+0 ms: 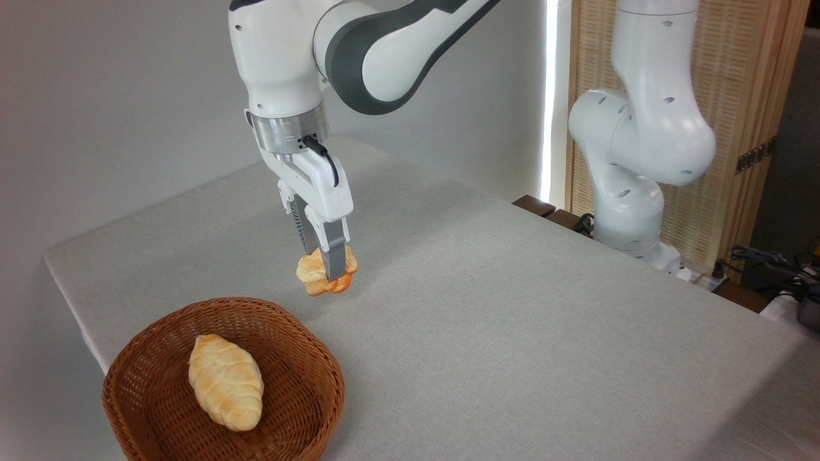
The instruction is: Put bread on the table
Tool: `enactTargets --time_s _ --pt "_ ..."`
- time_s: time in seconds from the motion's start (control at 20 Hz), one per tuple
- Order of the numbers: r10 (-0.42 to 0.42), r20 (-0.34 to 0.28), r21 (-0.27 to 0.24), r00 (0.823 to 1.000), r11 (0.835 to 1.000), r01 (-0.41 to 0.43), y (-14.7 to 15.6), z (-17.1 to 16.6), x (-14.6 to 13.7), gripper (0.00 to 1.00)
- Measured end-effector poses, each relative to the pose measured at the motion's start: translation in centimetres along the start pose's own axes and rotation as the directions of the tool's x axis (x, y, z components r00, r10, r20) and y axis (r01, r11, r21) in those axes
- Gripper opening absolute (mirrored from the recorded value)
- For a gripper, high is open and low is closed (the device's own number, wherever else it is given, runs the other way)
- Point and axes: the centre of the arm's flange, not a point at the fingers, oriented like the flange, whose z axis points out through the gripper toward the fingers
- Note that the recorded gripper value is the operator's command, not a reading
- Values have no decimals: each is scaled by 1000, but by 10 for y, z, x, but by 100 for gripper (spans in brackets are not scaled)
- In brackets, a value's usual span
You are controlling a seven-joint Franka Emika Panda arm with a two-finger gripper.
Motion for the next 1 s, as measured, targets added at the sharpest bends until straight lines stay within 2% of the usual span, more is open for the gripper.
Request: enactTargets --time_s 0.4,0.5,0.6,0.8,1.0 --pt "-2 2 -1 1000 1000 2 -1 2 -1 100" --pt "-9 -16 11 1000 1000 9 -5 -2 -1 100" --pt "-27 -55 37 998 999 29 -17 -14 -2 100" --pt "-97 -111 70 989 992 105 -55 -45 -21 100" --pt "-120 -127 81 985 988 131 -68 -54 -29 100"
